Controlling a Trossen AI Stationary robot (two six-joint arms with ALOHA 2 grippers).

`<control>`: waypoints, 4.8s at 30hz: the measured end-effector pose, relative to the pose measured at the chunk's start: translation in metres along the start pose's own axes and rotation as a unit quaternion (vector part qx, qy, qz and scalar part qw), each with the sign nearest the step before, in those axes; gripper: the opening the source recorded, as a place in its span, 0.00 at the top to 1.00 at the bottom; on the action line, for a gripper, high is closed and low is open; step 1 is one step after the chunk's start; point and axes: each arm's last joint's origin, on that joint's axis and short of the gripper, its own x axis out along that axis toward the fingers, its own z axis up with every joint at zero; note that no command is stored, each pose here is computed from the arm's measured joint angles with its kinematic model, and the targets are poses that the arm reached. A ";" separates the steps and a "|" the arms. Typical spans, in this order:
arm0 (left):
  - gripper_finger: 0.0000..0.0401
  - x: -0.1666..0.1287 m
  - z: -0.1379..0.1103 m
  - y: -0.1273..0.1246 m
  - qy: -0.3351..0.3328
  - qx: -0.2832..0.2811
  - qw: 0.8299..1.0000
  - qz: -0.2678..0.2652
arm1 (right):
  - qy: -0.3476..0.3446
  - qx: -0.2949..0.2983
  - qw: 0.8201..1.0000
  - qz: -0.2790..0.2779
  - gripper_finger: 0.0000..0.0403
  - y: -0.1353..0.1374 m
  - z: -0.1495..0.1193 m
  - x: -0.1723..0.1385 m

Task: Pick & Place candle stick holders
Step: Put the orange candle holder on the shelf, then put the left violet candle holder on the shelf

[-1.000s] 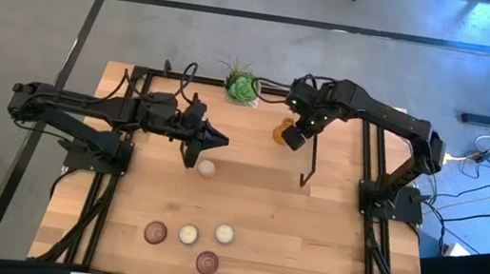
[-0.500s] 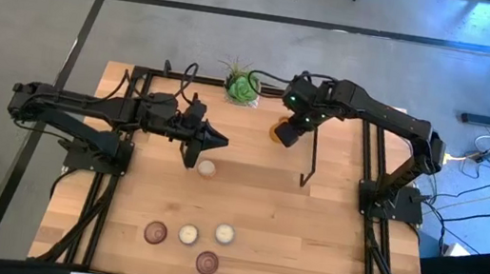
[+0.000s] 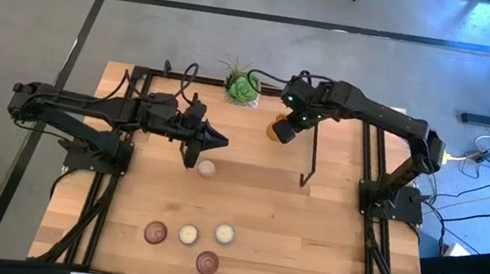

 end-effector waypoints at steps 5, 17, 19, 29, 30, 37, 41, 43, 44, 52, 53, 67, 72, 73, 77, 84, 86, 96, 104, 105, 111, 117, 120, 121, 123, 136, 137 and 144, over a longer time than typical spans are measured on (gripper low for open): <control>0.89 0.000 0.000 0.000 0.000 0.000 1.000 0.000 | 0.016 0.015 0.999 0.037 1.00 -0.001 -0.003 0.025; 0.89 0.000 0.000 0.000 0.002 -0.005 1.000 -0.002 | 0.001 0.024 0.998 0.058 1.00 0.005 -0.007 0.044; 0.89 0.000 0.000 0.000 0.002 -0.005 1.000 -0.002 | -0.006 0.024 0.998 0.065 1.00 0.006 -0.005 0.044; 0.89 0.000 0.000 0.000 0.002 -0.005 1.000 -0.002 | -0.039 0.024 0.993 0.111 1.00 0.011 0.003 0.043; 0.89 0.000 0.000 0.000 0.002 -0.005 1.000 -0.002 | -0.043 0.024 0.992 0.114 1.00 0.011 0.003 0.042; 0.89 0.000 0.000 0.000 0.002 -0.005 1.000 -0.002 | -0.052 0.027 0.990 0.127 1.00 0.013 0.006 0.042; 0.89 0.000 0.000 0.000 0.002 -0.005 1.000 -0.002 | -0.061 0.028 0.989 0.135 1.00 0.014 0.008 0.041; 0.89 0.000 0.000 0.000 0.002 -0.005 1.000 -0.002 | -0.070 0.029 0.987 0.139 1.00 0.015 0.009 0.041; 0.89 0.000 0.000 0.000 0.002 -0.005 1.000 -0.002 | -0.073 0.030 0.987 0.141 1.00 0.015 0.010 0.041; 0.89 0.000 0.000 0.000 0.002 -0.010 1.000 -0.002 | -0.086 0.028 0.984 0.150 1.00 0.018 0.012 0.040; 0.89 0.000 0.000 0.000 0.002 -0.012 1.000 -0.002 | -0.091 0.027 0.984 0.153 1.00 0.019 0.013 0.039; 0.89 -0.008 0.003 -0.003 -0.001 -0.015 1.000 -0.022 | -0.055 0.000 0.977 0.204 1.00 0.030 -0.002 0.023; 0.89 -0.022 0.008 -0.009 0.000 -0.012 0.997 -0.076 | -0.038 -0.036 0.966 0.254 1.00 0.042 -0.024 -0.006; 0.89 -0.024 0.009 -0.010 0.000 -0.011 0.996 -0.088 | -0.042 -0.045 0.962 0.265 1.00 0.045 -0.030 -0.014; 0.89 -0.030 0.008 -0.014 0.024 -0.037 0.991 -0.128 | -0.053 -0.061 0.950 0.302 1.00 0.056 -0.051 -0.044; 0.89 -0.026 -0.020 -0.026 0.135 -0.100 0.980 -0.107 | -0.047 -0.070 0.931 0.355 0.98 0.070 -0.086 -0.081; 0.89 -0.026 -0.026 -0.034 0.141 -0.116 0.978 -0.095 | -0.038 -0.079 0.927 0.364 0.97 0.075 -0.095 -0.086; 0.88 -0.037 -0.063 -0.072 0.213 -0.246 0.945 -0.044 | 0.014 -0.137 0.923 0.358 0.90 0.104 -0.148 -0.098; 0.78 -0.049 -0.110 -0.091 0.409 -0.358 0.838 0.040 | -0.035 -0.156 0.932 0.326 0.81 0.119 -0.183 -0.109; 0.76 -0.051 -0.115 -0.094 0.428 -0.368 0.824 0.048 | -0.042 -0.151 0.934 0.322 0.79 0.120 -0.185 -0.110; 0.67 -0.063 -0.136 -0.102 0.481 -0.379 0.782 0.114 | -0.079 -0.140 0.937 0.309 0.71 0.125 -0.198 -0.116; 0.66 -0.061 -0.158 -0.099 0.459 -0.362 0.781 0.221 | -0.111 -0.124 0.934 0.318 0.66 0.129 -0.200 -0.120; 0.66 -0.054 -0.169 -0.101 0.475 -0.360 0.765 0.244 | -0.123 -0.118 0.931 0.322 0.65 0.130 -0.199 -0.121; 0.66 -0.051 -0.173 -0.101 0.480 -0.358 0.761 0.249 | -0.125 -0.116 0.931 0.324 0.65 0.131 -0.198 -0.122; 0.66 -0.046 -0.179 -0.103 0.482 -0.353 0.761 0.251 | -0.128 -0.114 0.929 0.329 0.65 0.131 -0.198 -0.122; 0.66 -0.033 -0.195 -0.101 0.463 -0.336 0.768 0.289 | -0.137 -0.113 0.930 0.322 0.65 0.131 -0.198 -0.122; 0.66 -0.033 -0.196 -0.100 0.464 -0.334 0.767 0.291 | -0.137 -0.114 0.930 0.322 0.65 0.131 -0.198 -0.122; 0.68 -0.027 -0.205 -0.100 0.467 -0.326 0.762 0.307 | -0.147 -0.116 0.930 0.317 0.65 0.131 -0.199 -0.123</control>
